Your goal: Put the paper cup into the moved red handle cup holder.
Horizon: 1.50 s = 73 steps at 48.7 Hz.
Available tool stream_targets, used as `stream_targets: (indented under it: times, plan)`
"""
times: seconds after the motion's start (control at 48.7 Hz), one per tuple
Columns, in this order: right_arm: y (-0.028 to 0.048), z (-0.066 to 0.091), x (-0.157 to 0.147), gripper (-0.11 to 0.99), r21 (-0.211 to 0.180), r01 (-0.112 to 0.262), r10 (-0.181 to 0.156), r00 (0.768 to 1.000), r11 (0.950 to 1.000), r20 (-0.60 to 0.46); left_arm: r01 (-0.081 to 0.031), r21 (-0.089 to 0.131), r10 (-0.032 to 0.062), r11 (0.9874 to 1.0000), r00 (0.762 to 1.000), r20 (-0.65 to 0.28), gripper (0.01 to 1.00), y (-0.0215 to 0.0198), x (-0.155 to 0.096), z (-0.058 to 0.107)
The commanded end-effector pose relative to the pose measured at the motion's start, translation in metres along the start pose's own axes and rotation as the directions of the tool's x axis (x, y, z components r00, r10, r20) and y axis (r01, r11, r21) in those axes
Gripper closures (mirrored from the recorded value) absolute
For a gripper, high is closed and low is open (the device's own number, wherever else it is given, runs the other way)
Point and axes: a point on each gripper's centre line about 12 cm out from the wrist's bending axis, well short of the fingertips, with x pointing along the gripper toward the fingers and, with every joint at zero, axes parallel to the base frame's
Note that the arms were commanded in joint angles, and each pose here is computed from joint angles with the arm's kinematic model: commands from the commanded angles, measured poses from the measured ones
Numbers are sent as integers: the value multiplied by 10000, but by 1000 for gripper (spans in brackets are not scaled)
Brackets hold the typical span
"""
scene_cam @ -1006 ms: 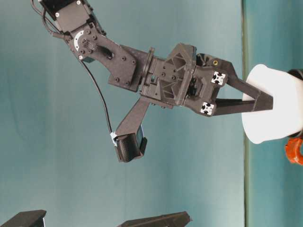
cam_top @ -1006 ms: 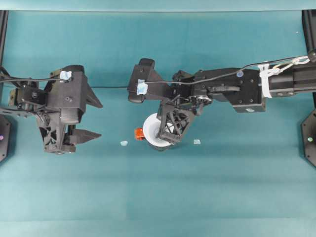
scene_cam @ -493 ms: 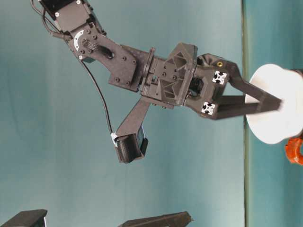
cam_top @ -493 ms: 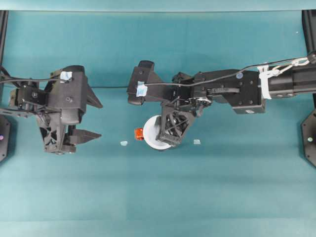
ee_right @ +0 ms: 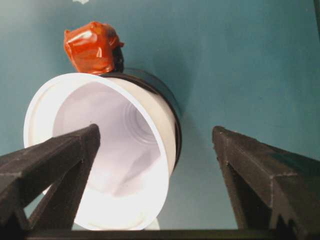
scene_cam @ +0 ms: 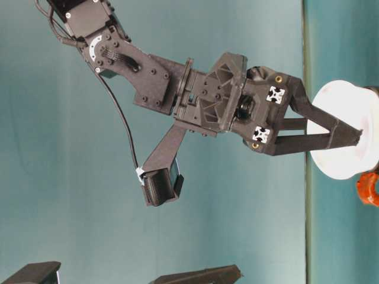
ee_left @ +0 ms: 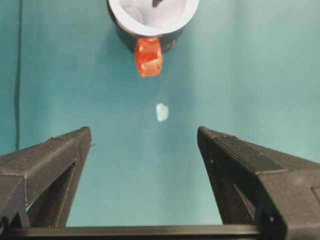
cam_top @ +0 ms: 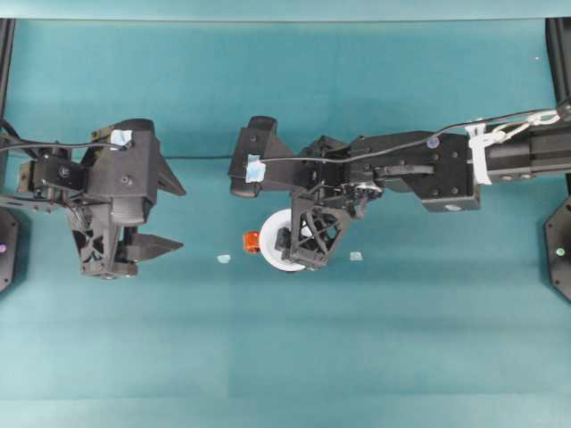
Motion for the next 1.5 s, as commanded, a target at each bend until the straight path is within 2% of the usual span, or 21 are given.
stream_targets:
  times: [0.0, 0.144, 0.267, 0.287, 0.616, 0.657, 0.841, 0.944, 1.088, 1.129, 1.149, 1.231, 1.334, 1.478]
  plan:
    - [21, 82, -150, -11, -216, 2, 7, 9991, 9998, 418, -20, 33, 20, 10000, 9998, 184, 70, 0, -32, 48]
    - [-8, 108, -270, -11, -421, 81, -55, 9981, 9991, 617, -11, 44, 10, 10000, 9998, 200, 70, -4, -37, 50]
    - [-24, 147, -466, -11, -506, 59, -6, 9945, 9987, 1043, 40, 86, -42, 10000, 9998, 217, 70, -27, -37, 52]
    - [-23, 148, -505, -11, -537, 57, 2, 9941, 9985, 1088, 67, 72, -69, 10000, 9997, 218, 70, -34, -37, 52]
    - [-7, 100, -1041, -12, -1156, 57, 146, 9846, 9933, 1741, 150, 198, -155, 9997, 9996, 237, 70, -77, -48, 54]
    - [-2, 86, -1109, -12, -1187, 45, 181, 9819, 9929, 1888, 198, 160, -202, 9997, 9994, 268, 70, -92, -55, 62]
    - [-6, 31, -1313, -12, -1177, -8, 282, 9725, 9930, 2312, 249, -177, -244, 9995, 9994, 253, 70, -110, -60, 44]
    - [5, -11, -1391, -12, -1223, -36, 341, 9681, 9925, 2482, 232, -167, -227, 9996, 9993, 284, 70, -108, -76, 34]
    - [30, -134, -1476, -12, -1272, -154, 480, 9651, 9918, 2576, 293, -148, -286, 9995, 9986, 453, 70, -126, -122, 62]
    - [24, -168, -1504, -12, -1244, -167, 494, 9630, 9921, 2649, 265, -135, -258, 9996, 9985, 484, 70, -119, -134, 60]
    - [20, -185, -1514, -12, -1230, -174, 502, 9618, 9923, 2692, 293, -149, -286, 9995, 9984, 484, 70, -125, -136, 56]
    - [15, -242, -1562, -12, -1251, -201, 572, 9520, 9919, 3008, 294, -149, -286, 9995, 9983, 514, 70, -125, -151, 46]
    - [11, -291, -1629, -12, -1280, -249, 702, 9292, 9915, 3629, 294, -149, -286, 9995, 9983, 514, 70, -125, -153, 42]
    - [7, -361, -1727, -12, -1326, -337, 923, 8799, 9906, 4661, 294, -149, -286, 9995, 9983, 514, 70, -125, -153, 42]
